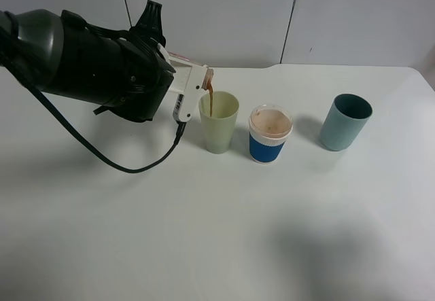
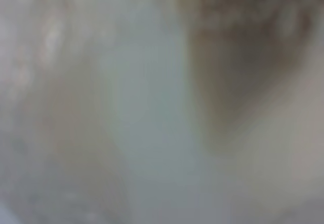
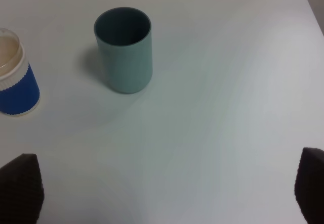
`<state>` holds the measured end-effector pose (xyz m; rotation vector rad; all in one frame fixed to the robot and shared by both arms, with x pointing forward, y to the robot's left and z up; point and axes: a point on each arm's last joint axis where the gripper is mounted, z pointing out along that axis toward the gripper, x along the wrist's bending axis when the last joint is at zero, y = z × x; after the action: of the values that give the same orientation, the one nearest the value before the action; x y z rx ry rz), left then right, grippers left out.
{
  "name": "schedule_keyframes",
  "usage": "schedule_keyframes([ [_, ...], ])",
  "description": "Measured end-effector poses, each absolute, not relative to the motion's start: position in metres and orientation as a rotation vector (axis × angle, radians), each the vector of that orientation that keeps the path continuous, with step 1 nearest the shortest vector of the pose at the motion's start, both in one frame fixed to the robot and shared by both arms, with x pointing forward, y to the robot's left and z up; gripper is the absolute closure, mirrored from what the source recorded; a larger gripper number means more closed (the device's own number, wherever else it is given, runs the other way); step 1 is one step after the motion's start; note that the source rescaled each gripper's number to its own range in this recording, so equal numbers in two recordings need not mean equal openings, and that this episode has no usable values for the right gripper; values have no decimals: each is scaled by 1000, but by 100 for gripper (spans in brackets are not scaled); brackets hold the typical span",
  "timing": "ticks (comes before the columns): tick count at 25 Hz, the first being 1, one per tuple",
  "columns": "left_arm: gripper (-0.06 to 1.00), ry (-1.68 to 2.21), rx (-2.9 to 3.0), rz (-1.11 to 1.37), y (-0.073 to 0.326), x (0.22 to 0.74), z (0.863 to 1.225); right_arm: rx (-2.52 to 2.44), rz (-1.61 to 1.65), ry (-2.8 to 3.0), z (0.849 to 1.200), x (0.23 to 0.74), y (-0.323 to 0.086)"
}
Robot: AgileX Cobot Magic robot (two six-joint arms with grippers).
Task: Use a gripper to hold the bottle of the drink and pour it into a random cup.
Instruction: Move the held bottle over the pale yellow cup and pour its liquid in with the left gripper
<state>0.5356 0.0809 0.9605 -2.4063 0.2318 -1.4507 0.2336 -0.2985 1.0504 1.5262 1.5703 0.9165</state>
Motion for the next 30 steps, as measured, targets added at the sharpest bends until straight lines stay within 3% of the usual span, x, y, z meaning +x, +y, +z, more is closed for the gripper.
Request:
schedule_keyframes([
  [30, 94, 309, -2375, -1495, 74, 533, 963, 1526, 916, 1570, 1050, 234, -299],
])
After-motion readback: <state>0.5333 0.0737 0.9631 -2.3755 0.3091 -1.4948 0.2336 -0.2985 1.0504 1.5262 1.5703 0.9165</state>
